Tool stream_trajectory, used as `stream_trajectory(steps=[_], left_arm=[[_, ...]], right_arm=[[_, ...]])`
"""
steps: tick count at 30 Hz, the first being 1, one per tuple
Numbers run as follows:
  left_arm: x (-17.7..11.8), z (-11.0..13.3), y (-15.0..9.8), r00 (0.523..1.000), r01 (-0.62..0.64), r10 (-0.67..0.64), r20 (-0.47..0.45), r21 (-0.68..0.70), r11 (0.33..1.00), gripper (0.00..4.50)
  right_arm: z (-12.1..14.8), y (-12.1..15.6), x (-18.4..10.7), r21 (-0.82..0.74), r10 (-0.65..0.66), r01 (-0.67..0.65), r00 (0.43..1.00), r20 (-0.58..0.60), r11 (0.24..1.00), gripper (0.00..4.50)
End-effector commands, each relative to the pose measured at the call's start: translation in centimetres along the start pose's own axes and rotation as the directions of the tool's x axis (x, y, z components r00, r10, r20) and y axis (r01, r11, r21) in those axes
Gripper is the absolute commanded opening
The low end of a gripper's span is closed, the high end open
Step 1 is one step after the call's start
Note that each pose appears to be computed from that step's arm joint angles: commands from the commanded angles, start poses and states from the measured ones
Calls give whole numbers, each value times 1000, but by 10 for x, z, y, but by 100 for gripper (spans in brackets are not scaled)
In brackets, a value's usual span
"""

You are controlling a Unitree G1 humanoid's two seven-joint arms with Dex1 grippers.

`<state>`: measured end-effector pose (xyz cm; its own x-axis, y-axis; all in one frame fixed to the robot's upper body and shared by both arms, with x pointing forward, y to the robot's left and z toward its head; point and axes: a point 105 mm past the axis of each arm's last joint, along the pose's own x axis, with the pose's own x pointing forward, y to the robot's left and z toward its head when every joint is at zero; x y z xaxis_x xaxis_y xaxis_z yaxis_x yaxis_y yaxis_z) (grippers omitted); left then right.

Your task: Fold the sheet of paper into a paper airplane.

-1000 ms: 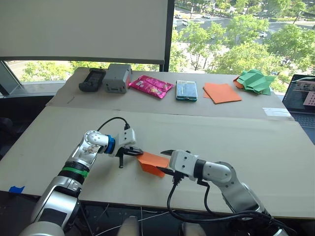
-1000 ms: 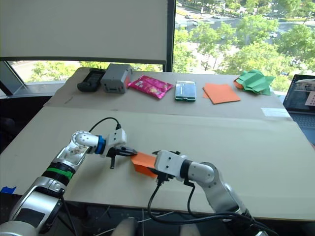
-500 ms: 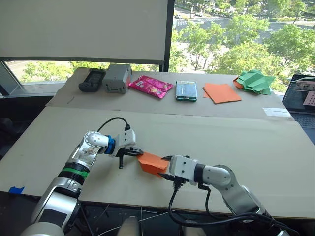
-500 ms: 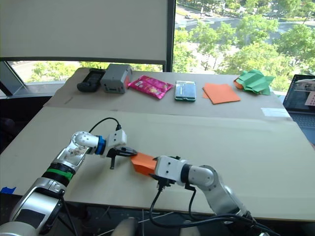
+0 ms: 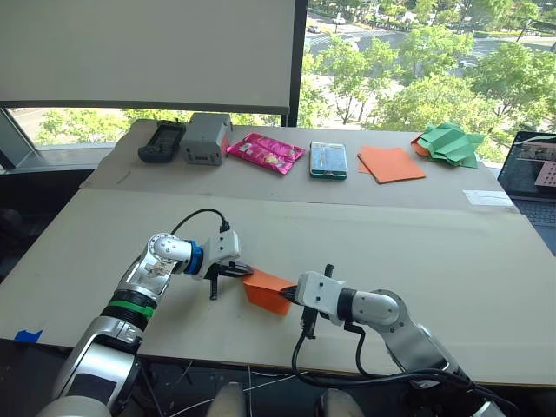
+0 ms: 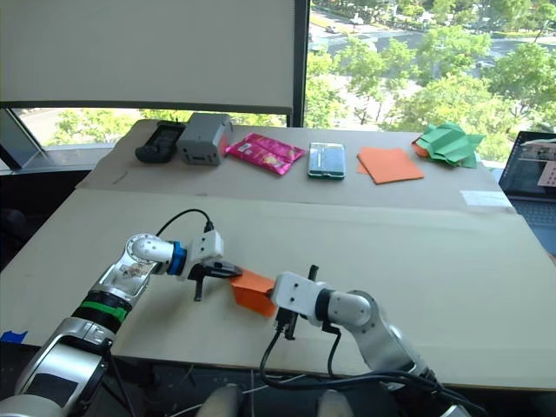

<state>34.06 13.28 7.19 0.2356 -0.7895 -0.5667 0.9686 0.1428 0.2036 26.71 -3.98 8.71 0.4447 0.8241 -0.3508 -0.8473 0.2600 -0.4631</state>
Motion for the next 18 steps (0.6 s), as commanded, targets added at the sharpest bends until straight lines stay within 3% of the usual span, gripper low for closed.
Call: stream_trajectory(steps=[1, 7, 18], left_arm=[[2, -12, -8, 998, 26, -28, -49, -23, 999, 0], [2, -12, -10, 998, 27, -28, -48, -25, 999, 0], [-17, 1, 5, 998, -59, 59, -13, -23, 998, 0]], right_arm=[[13, -12, 3, 89, -9, 3, 998, 58, 996, 2], [-12, -20, 10, 197, 8, 5, 998, -68, 980, 2], [-26, -15, 19, 220, 20, 7, 992, -123, 975, 2]])
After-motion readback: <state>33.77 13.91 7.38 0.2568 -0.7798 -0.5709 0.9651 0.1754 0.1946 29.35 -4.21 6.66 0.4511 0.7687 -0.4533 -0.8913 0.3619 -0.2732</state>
